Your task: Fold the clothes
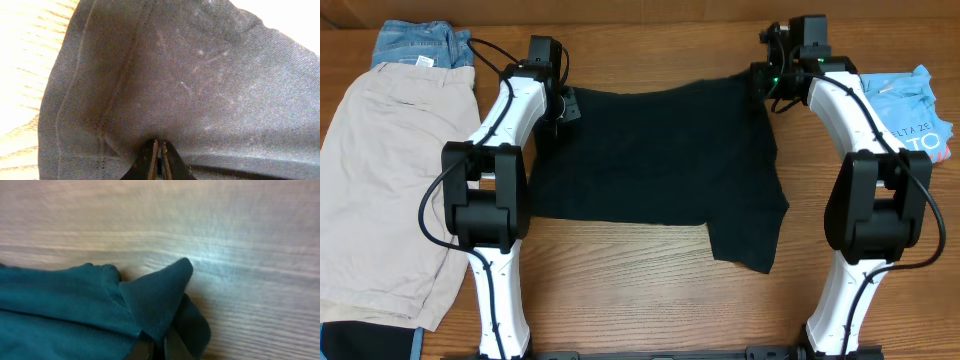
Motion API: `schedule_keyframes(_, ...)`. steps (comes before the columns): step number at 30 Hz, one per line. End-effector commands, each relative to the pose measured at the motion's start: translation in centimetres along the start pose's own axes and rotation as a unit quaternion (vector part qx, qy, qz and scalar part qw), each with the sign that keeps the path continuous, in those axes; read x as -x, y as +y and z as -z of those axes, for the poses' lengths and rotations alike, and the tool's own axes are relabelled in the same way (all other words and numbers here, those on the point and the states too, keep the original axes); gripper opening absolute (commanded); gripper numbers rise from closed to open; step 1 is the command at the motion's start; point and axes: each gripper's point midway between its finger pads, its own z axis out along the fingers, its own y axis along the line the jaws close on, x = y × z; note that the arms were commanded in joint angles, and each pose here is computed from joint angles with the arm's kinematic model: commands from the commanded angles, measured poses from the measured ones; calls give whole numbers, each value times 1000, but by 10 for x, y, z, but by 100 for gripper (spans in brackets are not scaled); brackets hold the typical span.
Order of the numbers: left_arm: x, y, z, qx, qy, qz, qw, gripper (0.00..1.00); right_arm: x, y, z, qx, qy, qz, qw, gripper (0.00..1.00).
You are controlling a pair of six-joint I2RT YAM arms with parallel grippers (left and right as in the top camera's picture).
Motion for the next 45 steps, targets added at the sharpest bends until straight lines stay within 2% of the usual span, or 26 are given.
schedule_keyframes(1,-65,17,-57,30,109,-3,994,9,51,5,59,-29,-84,15,996,4)
schedule_keyframes(4,-65,17,-57,30,109,-3,994,9,59,8,74,-37,-100,22,994,4)
schedule_keyframes(5,-65,17,-57,30,109,-3,994,9,60,5,76,-50,-102,22,993,10)
schedule_keyframes(6,-65,17,-57,30,109,-3,994,9,59,1,76,-61,-99,23,993,24)
schedule_keyframes(8,-65,17,-56,30,110,-3,993,9,51,-8,73,-86,-85,20,993,40)
schedule_keyframes(12,-65,17,-56,30,111,-3,993,9,34,-24,62,-116,-49,21,992,59)
schedule_keyframes(22,-63,29,-48,50,118,-1,992,4,-19,-44,66,-134,55,-24,989,64)
schedule_keyframes(27,-31,38,-14,45,101,21,994,6,-37,-67,75,-147,80,-95,981,67)
schedule_keyframes(32,6,46,41,36,69,39,996,24,-62,-76,85,-115,125,-135,976,68)
schedule_keyframes(33,8,48,51,36,68,41,996,36,-66,-77,87,-108,132,-144,975,68)
schedule_keyframes(34,8,49,60,38,71,43,996,53,-70,-77,89,-99,139,-153,974,67)
schedule_keyframes(35,0,52,72,45,90,45,994,96,-78,-76,93,-77,153,-171,970,68)
schedule_keyframes(36,-5,54,75,49,101,45,993,98,-82,-75,95,-68,159,-179,968,69)
schedule_keyframes(37,-13,56,78,54,117,45,991,98,-85,-75,98,-59,167,-188,966,79)
schedule_keyframes(38,-20,58,80,58,130,45,989,98,-90,-75,101,-53,176,-197,963,93)
schedule_keyframes(39,-26,60,81,63,143,46,987,98,-95,-75,104,-50,185,-205,960,100)
schedule_keyframes(42,-42,62,88,73,174,45,981,97,-108,-76,111,-43,209,-224,951,100)
schedule_keyframes(45,-31,54,88,64,148,26,987,96,-113,-73,115,-31,220,-236,946,100)
